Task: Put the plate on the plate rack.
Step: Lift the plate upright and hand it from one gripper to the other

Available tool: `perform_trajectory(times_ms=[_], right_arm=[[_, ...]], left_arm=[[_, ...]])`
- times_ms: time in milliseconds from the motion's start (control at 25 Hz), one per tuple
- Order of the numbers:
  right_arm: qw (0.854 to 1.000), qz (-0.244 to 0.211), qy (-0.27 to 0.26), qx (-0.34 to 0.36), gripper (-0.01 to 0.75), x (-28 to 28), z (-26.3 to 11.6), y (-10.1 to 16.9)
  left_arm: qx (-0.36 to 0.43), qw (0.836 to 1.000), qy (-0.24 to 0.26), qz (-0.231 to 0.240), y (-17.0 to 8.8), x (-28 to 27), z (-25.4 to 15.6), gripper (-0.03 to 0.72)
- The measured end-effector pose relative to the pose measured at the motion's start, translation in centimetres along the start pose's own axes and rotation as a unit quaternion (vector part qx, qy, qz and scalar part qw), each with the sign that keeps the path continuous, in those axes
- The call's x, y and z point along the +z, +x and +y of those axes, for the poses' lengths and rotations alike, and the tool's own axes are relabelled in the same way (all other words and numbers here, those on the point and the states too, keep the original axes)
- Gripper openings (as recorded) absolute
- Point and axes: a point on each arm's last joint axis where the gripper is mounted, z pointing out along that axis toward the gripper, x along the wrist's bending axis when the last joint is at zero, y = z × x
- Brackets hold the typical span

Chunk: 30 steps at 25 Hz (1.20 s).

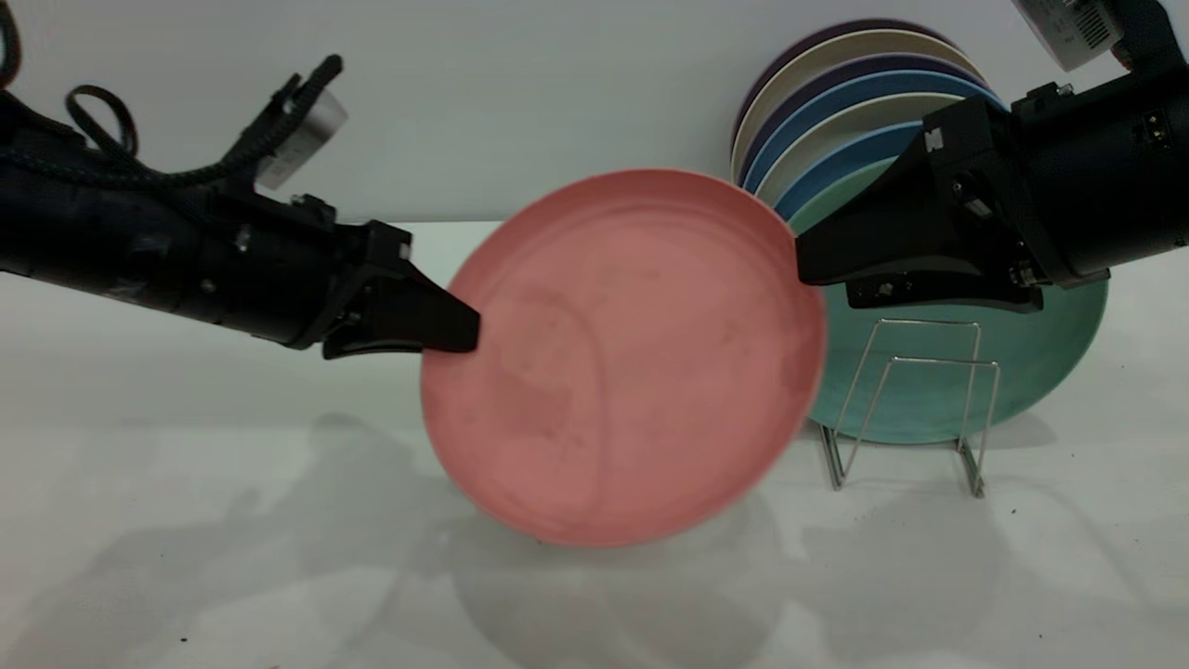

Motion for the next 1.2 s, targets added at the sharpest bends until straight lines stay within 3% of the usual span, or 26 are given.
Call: perform_trajectory(times_ms=[520, 760, 1000, 1120, 1200], right_arm=[[1.0, -0.007, 0.0, 0.011, 0.429, 0.0, 0.0, -0.1], [1.0, 0.004, 0.0, 0.024, 0.419, 0.0, 0.0, 0.1], [1.0, 0.016, 0.003, 0.025, 0.401, 0.0, -0.1, 0.3], [1.0, 0.018, 0.011, 0.018, 0.34, 0.0, -0.2, 0.3], [1.0, 0.018, 0.021, 0.009, 0.219, 0.0, -0.4, 0.3]], left_arm=[[0.014, 0.997, -0.008, -0.074, -1.5, 0.0, 0.1, 0.015], [0.02, 0.996, -0.008, -0.086, -1.9, 0.1, 0.1, 0.015], [0.056, 0.993, 0.0, -0.105, -3.9, 1.5, 0.7, 0.015], [0.065, 0.993, -0.001, -0.102, -4.3, 1.9, 1.1, 0.015], [0.065, 0.993, -0.001, -0.099, -4.2, 1.9, 1.1, 0.015]])
